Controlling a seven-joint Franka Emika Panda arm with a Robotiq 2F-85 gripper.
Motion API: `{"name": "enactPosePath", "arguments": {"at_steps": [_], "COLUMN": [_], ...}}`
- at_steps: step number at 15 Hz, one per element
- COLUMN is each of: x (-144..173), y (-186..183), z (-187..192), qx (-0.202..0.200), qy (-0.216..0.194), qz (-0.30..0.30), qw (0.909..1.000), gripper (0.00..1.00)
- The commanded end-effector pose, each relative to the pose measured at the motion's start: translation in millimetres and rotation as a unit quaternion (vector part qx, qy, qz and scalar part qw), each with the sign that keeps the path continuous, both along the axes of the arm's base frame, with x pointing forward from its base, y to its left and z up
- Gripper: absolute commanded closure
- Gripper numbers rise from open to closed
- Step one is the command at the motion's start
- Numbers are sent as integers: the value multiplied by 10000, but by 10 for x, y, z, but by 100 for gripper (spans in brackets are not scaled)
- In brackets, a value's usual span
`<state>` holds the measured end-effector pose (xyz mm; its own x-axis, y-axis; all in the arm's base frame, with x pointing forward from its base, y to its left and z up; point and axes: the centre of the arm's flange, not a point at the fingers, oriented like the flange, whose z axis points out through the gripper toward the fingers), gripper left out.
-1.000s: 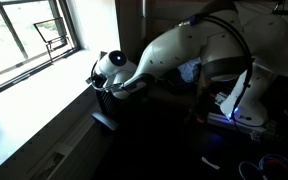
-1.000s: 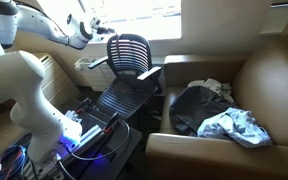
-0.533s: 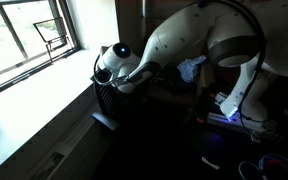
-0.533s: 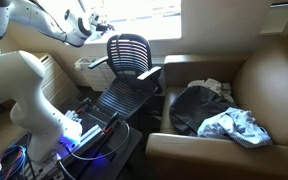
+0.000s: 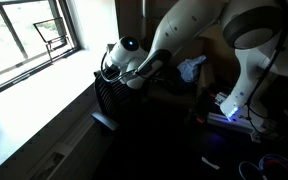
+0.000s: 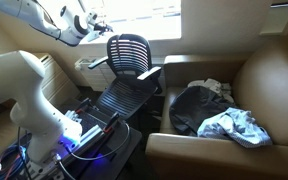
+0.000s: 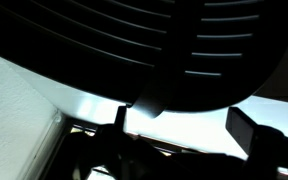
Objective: Put the belt on the black chair on the brown chair
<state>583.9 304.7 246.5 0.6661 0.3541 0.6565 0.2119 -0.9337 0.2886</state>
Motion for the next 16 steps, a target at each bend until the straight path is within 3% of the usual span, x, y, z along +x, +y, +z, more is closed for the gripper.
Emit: {"name": "enactPosePath", "arguments": {"at_steps": [1, 3, 4, 6, 9, 12, 14, 16], "x": [-22, -16, -15, -24, 12, 73, 122, 9], "y": [-61, -151, -104, -172, 85, 334, 423, 369], "z": [-274, -547, -323, -531, -624, -631, -655, -599], "qx": [-455, -585, -366, -525, 199, 966, 1122, 976], "qy": [70, 131, 136, 168, -392, -634, -746, -569], "qz": [-49, -177, -82, -153, -519, -849, -853, -824], "qw": [9989, 9980, 9992, 9984, 9977, 9897, 9872, 9902], "gripper": [0, 0, 0, 0, 0, 0, 0, 0]}}
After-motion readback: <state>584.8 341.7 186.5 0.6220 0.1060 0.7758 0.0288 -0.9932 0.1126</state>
